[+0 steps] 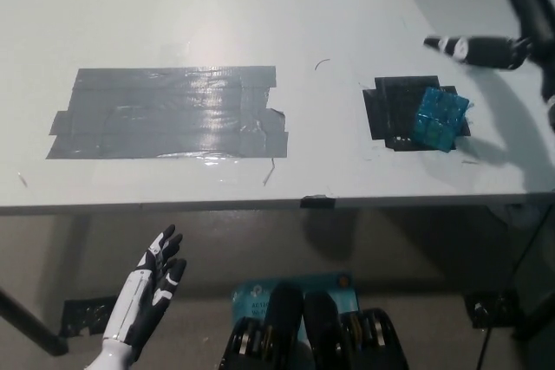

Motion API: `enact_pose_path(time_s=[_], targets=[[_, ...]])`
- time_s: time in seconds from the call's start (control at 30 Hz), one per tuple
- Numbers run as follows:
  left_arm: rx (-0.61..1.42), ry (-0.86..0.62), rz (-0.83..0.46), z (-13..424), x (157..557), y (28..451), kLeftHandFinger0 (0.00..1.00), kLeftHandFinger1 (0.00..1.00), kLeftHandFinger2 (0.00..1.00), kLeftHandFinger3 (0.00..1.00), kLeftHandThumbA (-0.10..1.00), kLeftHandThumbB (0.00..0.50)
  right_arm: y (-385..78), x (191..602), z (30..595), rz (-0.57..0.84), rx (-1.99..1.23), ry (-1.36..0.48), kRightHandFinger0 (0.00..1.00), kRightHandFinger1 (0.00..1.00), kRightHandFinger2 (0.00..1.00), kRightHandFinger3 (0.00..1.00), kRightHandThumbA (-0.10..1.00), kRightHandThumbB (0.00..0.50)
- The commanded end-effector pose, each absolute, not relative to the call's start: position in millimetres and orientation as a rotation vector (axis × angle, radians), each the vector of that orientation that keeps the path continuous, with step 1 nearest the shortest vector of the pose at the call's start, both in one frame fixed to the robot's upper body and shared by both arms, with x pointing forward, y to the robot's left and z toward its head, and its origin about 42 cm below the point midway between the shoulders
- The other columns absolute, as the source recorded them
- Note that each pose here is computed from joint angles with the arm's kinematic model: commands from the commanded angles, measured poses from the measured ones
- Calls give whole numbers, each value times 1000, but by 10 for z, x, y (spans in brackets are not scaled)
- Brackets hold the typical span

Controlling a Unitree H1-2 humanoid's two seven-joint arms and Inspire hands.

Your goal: A person hands a rubik's cube to the robot and rhe robot picks it up with its right hand and places it on the black spot on the desk infron tof it

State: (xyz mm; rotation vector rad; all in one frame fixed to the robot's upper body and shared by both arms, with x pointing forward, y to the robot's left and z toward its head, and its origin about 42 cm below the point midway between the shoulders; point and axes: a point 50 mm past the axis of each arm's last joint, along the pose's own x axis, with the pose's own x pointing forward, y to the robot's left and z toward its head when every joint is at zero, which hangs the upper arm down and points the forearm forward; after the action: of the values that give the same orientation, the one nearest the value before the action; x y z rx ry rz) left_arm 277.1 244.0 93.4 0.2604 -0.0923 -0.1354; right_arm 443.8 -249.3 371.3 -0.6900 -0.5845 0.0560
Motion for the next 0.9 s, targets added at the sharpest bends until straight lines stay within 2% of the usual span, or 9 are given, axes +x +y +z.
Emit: enact_pose_path(time_s=[0.0,0.07,0.23,0.33,0.37,0.47,0.6,0.77,0.87], targets=[[278,-141,-143,1038,2834,2468,1000,1000,1000,1000,877,143,-2515,3997,4210,34,-629,-768,1000,1000,1000,1000,866,454],[275,-144,-141,1037,2830,2470,1000,1000,1000,1000,878,141,-2423,3726,4216,56,-606,-825,1000,1000,1000,1000,870,473],[270,-140,-141,1023,2801,2459,1000,1000,1000,1000,874,146,-2188,3015,3829,124,-581,-887,1000,1000,1000,1000,870,413],[261,-133,-146,1025,2803,2450,1000,1000,1000,1000,870,144,-2126,2838,3495,144,-510,-831,1000,1000,1000,1000,817,405],[260,-137,-147,1031,2814,2453,1000,1000,1000,1000,866,136,-2105,2803,3330,145,-483,-796,1000,1000,1000,1000,805,381],[274,-131,-144,1016,2790,2474,1000,1000,1000,1000,880,145,-2067,2751,2864,143,-409,-666,1000,1000,1000,1000,766,366],[255,-112,-147,965,2716,2447,1000,1000,1000,1000,867,140,-2044,2724,2152,113,-352,-486,1000,1000,1000,1000,731,292],[264,-104,-141,936,2677,2462,1000,1000,1000,1000,879,146,-1992,2812,1558,94,-392,-323,1000,1000,1000,1000,725,269],[272,-102,-137,907,2638,2476,1000,1000,1000,1000,875,142,-1966,2832,1304,129,-421,-270,1000,1000,1000,1000,771,292]])
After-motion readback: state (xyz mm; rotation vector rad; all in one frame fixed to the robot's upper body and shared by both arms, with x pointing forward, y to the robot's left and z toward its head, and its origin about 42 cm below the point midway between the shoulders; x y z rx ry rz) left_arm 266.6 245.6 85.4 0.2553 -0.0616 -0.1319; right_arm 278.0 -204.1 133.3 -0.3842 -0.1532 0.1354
